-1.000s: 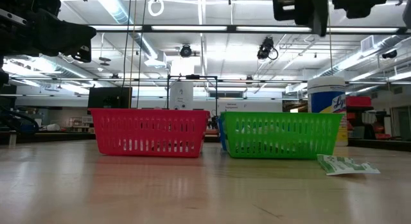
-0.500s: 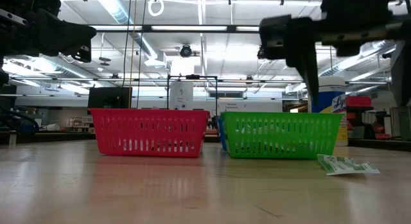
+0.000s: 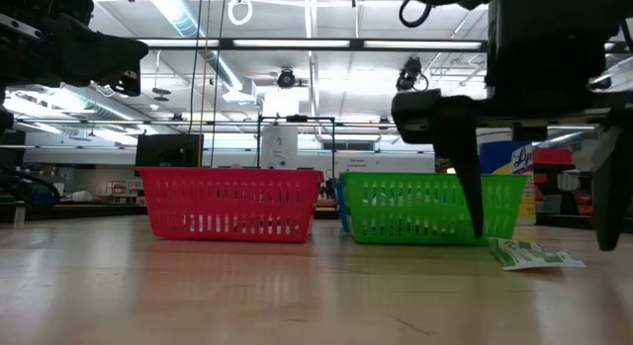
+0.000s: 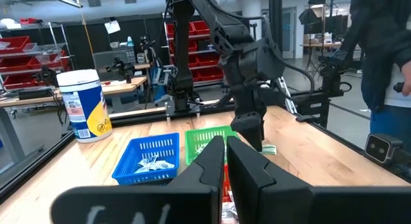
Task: Pick & Place First Aid Supplies
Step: Put the green bandage pack into the green bin
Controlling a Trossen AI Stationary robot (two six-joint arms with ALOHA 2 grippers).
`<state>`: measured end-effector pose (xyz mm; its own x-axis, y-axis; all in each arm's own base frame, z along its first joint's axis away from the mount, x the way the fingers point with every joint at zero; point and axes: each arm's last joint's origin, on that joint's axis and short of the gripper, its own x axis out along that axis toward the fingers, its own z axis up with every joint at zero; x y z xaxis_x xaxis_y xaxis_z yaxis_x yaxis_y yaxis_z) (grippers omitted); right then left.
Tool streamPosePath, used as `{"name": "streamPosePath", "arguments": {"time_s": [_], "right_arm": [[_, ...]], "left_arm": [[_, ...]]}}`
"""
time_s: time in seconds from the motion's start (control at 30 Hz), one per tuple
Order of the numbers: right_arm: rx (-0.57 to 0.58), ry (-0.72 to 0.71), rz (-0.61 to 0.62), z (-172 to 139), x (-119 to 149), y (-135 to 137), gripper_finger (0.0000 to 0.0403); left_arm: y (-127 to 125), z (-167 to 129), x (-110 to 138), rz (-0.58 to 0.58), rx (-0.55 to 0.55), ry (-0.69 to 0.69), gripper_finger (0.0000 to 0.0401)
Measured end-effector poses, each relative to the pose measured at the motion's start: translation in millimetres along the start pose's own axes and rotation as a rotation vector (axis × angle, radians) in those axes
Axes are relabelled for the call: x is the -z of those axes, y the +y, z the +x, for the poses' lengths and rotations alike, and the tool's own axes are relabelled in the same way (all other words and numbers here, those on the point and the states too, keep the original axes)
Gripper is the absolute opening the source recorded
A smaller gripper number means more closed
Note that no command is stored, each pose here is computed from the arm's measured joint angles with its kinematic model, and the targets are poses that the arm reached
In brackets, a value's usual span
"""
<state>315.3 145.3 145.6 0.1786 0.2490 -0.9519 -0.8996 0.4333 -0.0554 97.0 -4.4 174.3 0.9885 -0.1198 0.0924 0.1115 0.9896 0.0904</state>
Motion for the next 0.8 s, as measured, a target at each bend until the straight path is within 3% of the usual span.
{"name": "streamPosePath", "arguments": {"time_s": [0.43,0.8], "right_arm": [[-0.016,0.027,0.005,11,2,-1,0.0293],[-0.026,0.031,0.006,12,3,0,0.0232]], "left_arm": [[0,0,0,0.000,0.000,0.000,0.0025],[0,0,0,0.000,0.000,0.000,0.0025]]}}
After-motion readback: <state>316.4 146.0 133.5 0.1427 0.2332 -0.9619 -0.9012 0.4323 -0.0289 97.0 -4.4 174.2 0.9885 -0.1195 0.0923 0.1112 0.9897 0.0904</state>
